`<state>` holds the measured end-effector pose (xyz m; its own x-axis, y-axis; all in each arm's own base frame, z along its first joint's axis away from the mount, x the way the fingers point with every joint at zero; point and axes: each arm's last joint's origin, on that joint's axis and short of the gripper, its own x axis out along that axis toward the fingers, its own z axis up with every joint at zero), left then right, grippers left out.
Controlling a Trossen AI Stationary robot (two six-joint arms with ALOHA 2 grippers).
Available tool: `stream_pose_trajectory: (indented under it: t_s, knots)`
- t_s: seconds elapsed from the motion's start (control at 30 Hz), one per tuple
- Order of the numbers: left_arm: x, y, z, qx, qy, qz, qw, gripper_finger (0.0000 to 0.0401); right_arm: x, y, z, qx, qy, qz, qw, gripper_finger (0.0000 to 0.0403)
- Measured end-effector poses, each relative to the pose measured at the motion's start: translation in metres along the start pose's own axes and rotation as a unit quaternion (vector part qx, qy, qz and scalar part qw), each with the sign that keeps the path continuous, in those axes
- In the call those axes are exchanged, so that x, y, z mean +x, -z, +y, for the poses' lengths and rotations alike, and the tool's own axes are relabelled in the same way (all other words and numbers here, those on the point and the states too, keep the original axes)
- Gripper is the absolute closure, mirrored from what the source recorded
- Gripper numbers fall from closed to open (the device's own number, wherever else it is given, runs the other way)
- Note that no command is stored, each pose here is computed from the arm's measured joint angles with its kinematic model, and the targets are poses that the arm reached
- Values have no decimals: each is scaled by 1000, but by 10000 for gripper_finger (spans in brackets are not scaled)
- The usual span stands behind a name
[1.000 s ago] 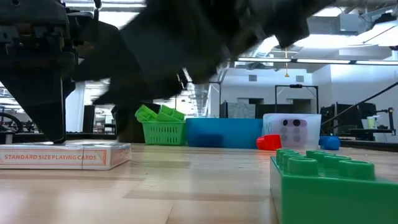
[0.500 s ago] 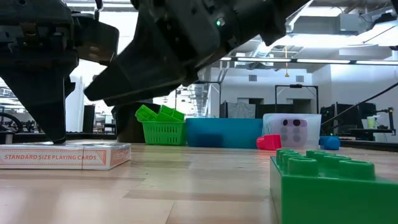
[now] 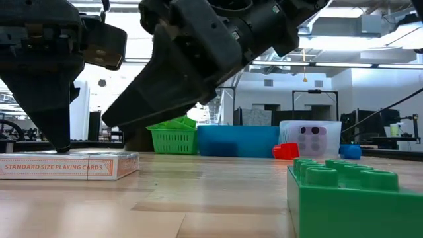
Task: Pick & Place Toys
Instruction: Put the orange deck of cards into the black bucket
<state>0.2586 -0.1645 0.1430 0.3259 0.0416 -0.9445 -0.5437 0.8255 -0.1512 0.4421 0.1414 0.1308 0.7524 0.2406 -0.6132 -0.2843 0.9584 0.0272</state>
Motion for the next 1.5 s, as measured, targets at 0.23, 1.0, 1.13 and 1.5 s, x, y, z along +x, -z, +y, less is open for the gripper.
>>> stream_pose_trajectory:
  t_s: [0.23, 1.0, 1.13, 1.5]
  knots:
    - [0, 0, 0, 0, 0, 0, 1000, 206, 0, 2, -2, 9, 1, 13, 1000, 60]
    - [-8, -2, 1, -15, 10, -10, 1000, 206, 0, 3, -8, 69, -38, 18, 997, 57]
    - [-10, -3, 3, -16, 3, -14, 1000, 206, 0, 3, -7, 67, -42, 19, 997, 42]
    - [-11, -4, 4, -16, 0, -21, 1000, 206, 0, 4, -7, 66, -43, 24, 997, 6]
